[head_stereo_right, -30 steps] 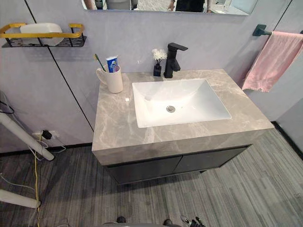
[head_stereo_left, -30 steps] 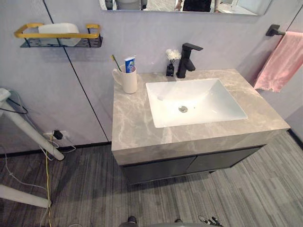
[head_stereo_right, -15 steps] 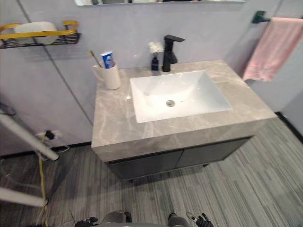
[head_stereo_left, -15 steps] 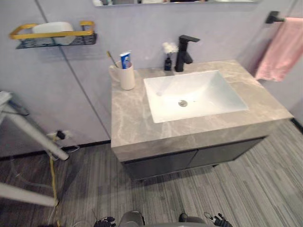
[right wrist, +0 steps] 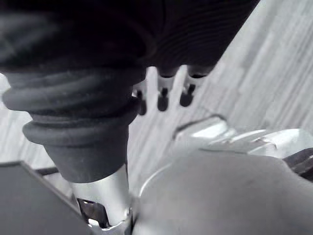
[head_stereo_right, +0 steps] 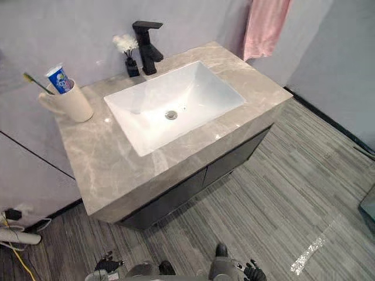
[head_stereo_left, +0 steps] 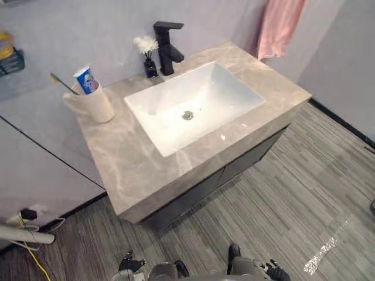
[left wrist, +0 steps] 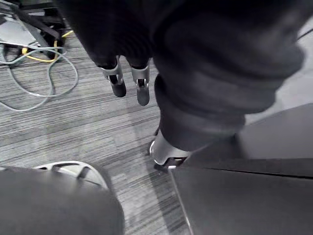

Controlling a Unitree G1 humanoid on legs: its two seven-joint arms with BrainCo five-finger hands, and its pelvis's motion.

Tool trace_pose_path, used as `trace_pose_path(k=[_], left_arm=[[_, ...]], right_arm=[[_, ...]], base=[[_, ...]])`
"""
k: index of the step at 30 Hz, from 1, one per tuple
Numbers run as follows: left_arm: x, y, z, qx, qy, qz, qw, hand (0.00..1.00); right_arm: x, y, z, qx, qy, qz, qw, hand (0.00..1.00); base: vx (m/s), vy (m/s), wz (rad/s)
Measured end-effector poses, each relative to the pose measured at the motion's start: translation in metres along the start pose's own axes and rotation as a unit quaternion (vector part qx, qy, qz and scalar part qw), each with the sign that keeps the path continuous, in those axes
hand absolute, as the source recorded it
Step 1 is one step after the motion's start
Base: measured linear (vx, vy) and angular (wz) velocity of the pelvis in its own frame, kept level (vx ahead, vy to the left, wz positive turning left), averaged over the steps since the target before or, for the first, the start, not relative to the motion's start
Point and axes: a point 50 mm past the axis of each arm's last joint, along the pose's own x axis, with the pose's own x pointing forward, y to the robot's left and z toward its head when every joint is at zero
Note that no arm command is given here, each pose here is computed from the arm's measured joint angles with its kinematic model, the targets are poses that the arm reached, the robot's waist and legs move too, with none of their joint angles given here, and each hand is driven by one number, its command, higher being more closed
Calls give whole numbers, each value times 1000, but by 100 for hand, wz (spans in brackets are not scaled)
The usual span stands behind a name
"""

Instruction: Organize washtable

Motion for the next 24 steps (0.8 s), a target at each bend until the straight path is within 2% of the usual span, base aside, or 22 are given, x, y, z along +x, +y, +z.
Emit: trace_pose_path(k=[4, 7, 18, 21, 23, 24], left_arm=[[-7, 3, -25, -21, 37, 6, 999, 0], [-3, 2, -13, -5, 22, 0, 1000, 0], [-1, -2, -14, -2, 33, -12, 999, 0], [-2, -9, -18, -18, 44, -20, 999, 0], [0, 4, -17, -22, 41, -2, 999, 0], [-1, 0, -19, -20, 48, -8, 999, 0]], right_arm=[[0, 2, -2, -24, 6, 5, 1000, 0], [3, 14, 3, -23, 1, 21, 1000, 0], [2, 12, 1, -53, 3, 24, 998, 0], [5, 10, 12, -40, -15, 16, 999, 0], [2, 7, 4, -36, -7, 13, 999, 0], [3, 4, 8, -36, -11, 7, 999, 0]], base=[[24, -44, -113], [-18, -123, -61], [-86, -80, -84], [-60, 55, -178], [59, 28, -249], [-29, 18, -340]])
